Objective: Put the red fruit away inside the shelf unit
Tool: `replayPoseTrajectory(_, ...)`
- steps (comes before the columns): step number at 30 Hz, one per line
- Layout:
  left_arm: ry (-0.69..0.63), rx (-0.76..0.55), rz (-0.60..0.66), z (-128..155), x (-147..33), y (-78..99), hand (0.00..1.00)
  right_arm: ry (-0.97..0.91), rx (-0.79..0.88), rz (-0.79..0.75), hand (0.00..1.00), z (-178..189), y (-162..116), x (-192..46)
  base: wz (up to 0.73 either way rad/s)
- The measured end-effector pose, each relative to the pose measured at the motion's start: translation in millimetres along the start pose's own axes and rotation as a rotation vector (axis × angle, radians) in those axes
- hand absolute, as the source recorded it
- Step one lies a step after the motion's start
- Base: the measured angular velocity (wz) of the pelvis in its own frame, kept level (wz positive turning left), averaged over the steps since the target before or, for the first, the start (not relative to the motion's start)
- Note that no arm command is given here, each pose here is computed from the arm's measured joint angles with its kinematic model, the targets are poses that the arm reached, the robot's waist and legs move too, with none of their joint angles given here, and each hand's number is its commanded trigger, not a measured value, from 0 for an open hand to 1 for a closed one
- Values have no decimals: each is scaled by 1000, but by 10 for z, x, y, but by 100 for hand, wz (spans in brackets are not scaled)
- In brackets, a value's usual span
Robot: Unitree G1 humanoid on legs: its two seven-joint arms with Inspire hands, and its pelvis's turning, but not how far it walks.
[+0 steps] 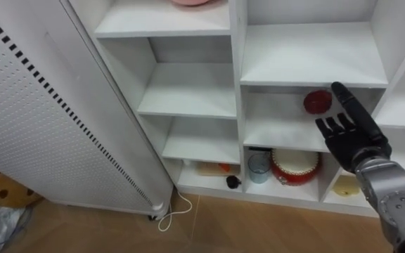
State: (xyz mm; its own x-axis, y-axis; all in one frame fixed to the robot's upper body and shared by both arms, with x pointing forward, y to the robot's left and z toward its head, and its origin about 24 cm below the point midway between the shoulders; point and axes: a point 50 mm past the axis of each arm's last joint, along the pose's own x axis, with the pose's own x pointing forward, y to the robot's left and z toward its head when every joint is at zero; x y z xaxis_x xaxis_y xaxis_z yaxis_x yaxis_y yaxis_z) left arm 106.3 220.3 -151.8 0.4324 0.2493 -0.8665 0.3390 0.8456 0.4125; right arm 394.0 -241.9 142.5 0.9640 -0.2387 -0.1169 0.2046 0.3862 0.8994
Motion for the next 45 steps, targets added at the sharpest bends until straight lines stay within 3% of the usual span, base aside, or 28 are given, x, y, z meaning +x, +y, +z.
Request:
replayPoseTrajectory(7, -4, 3, -21, 11, -2, -18, 0, 3, -3, 13, 0, -9, -12, 1, 0)
replayPoseTrajectory(12, -2, 6, -26, 13, -1, -22, 0, 15, 9, -23, 0, -39, -192, -16, 0)
replayPoseTrajectory(17, 5, 22, -59, -23, -20, -86, 0, 50, 20, -119, 0, -92, -625, -75, -4)
replayPoseTrajectory(23, 33, 17, -73, -37, 9, -28, 0, 110, -42, -299, 0, -157, -1455, -355, 1)
replayPoseTrajectory(28, 61, 3, -55, -61, 39, 44, 0, 258, -218, -504, 0, -226, -2264, -904, -1)
replayPoseTrajectory(34, 60, -103, 18, -87, 51, 169, 0, 433, -309, -714, 0, -450, -2924, -1671, 7)
replayPoseTrajectory(38, 55, -133, 40, -135, 37, 165, 0, 536, -314, -852, 0, -602, -3247, -2262, -4)
replayPoseTrajectory(45, 98, -322, 84, -359, -31, 97, 0, 570, -262, -1006, 0, -601, -3496, -2891, 1)
